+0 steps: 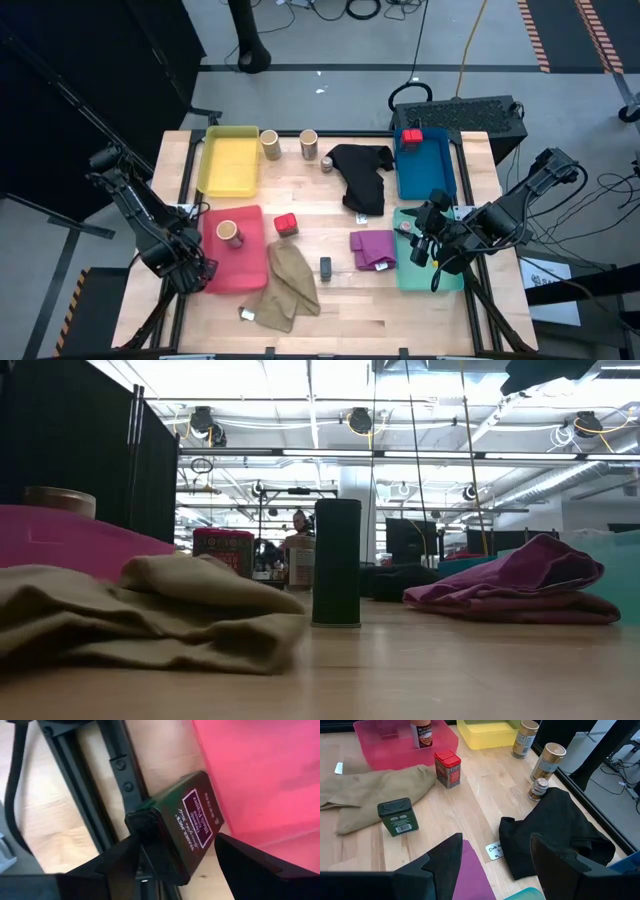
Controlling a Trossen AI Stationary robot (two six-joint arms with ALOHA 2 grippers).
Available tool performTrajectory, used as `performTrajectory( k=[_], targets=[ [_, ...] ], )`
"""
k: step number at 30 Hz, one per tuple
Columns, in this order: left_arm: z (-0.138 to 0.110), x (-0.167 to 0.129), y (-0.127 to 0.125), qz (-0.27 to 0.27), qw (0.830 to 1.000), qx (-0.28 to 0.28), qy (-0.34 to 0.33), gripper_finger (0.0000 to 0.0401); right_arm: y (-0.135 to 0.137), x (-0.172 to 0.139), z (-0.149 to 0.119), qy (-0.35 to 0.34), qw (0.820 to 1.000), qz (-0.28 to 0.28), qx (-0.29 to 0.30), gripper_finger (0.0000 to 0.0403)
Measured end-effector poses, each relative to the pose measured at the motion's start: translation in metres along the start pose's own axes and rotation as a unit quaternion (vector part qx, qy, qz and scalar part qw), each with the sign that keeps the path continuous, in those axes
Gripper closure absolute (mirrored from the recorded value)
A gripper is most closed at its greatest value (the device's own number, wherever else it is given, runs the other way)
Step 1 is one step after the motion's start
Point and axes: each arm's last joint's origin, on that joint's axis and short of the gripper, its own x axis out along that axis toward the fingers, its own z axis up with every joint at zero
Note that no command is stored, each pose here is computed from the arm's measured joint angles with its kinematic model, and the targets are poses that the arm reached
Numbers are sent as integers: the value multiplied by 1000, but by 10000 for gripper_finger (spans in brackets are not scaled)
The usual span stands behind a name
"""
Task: Sort spices by type
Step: Put the left black seasoning can into the yellow bin
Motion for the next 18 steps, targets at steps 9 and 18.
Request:
performTrajectory(
  k=[9, 18],
  targets=[
    [-2, 0, -3, -14, 1000, 14, 12, 141, 0, 0, 0, 0, 1000, 0, 0, 188],
    [2, -1, -5, -11, 1000, 7, 15, 141, 0, 0, 0, 0, 1000, 0, 0, 188]
  ],
)
